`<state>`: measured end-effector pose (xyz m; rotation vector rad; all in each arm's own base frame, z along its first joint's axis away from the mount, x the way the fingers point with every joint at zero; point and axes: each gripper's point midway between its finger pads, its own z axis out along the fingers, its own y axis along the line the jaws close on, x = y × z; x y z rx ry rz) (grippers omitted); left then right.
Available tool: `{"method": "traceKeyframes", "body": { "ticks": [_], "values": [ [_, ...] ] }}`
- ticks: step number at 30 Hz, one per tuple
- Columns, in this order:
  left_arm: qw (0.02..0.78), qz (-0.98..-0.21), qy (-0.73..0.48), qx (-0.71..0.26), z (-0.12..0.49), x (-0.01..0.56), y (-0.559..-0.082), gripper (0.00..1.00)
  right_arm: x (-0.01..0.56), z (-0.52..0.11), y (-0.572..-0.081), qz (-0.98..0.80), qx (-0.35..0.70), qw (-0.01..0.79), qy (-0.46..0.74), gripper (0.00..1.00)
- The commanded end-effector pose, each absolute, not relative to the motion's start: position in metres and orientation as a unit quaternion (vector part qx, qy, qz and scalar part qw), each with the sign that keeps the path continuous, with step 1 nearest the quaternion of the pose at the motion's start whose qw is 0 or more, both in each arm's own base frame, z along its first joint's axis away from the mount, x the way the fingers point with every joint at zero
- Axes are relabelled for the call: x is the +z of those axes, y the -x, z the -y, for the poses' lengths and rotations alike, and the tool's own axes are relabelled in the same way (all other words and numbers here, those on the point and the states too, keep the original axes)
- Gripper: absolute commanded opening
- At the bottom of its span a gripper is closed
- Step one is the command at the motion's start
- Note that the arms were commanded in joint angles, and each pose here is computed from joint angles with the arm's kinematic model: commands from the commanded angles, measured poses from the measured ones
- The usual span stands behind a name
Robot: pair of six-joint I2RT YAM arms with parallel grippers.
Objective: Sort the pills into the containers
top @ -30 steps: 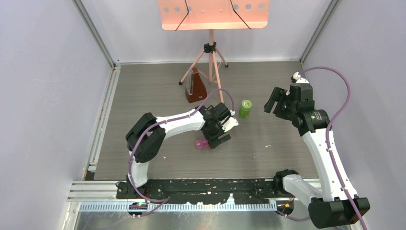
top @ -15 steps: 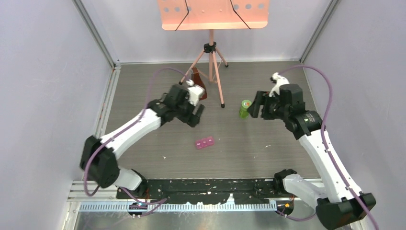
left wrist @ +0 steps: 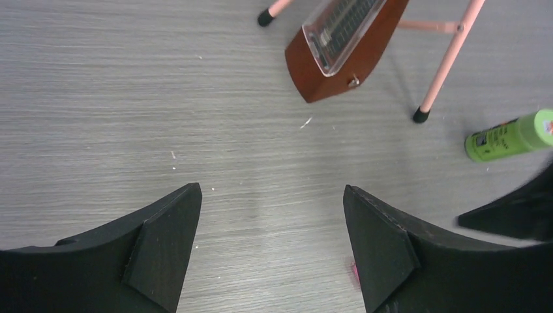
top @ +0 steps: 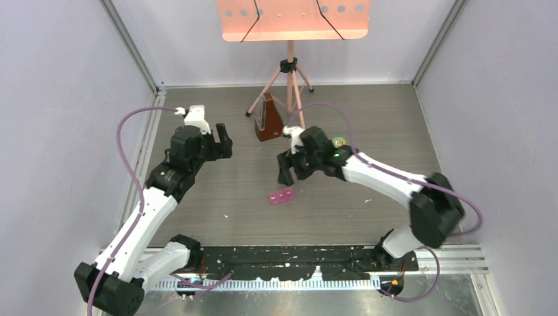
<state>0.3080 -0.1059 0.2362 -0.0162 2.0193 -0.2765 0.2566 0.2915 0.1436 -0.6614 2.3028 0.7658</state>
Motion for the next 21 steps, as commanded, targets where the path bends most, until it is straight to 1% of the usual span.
{"method": "traceKeyframes", "body": {
  "ticks": [1,4,8,10,13,16,21],
  "values": [
    [0.563,-0.819,0.061,-0.097,0.084,0.26,-0.307,0.83,0.13,-0.344,-0.262,-0.824,0.268,0.312,0.39,0.83],
    [0.557,-0.823,0.058,-0.095,0.08,0.253,-0.299,0.84,0.106,-0.346,-0.261,-0.817,0.227,0.277,0.453,0.85],
    [0.559,-0.822,0.059,-0.092,0.074,0.249,-0.292,0.85,0.091,-0.348,-0.259,-0.774,0.207,0.261,0.538,0.85],
    [0.562,-0.82,0.06,-0.087,0.069,0.25,-0.29,0.85,0.087,-0.348,-0.258,-0.759,0.2,0.258,0.564,0.85],
    [0.569,-0.816,0.062,-0.079,0.063,0.253,-0.29,0.87,0.078,-0.344,-0.252,-0.749,0.186,0.231,0.593,0.85],
    [0.576,-0.811,0.064,-0.074,0.058,0.258,-0.292,0.89,0.07,-0.345,-0.245,-0.732,0.194,0.202,0.621,0.81],
    [0.595,-0.797,0.086,-0.061,0.048,0.263,-0.292,0.89,0.055,-0.339,-0.23,-0.72,0.19,0.165,0.647,0.8]
  ]
}}
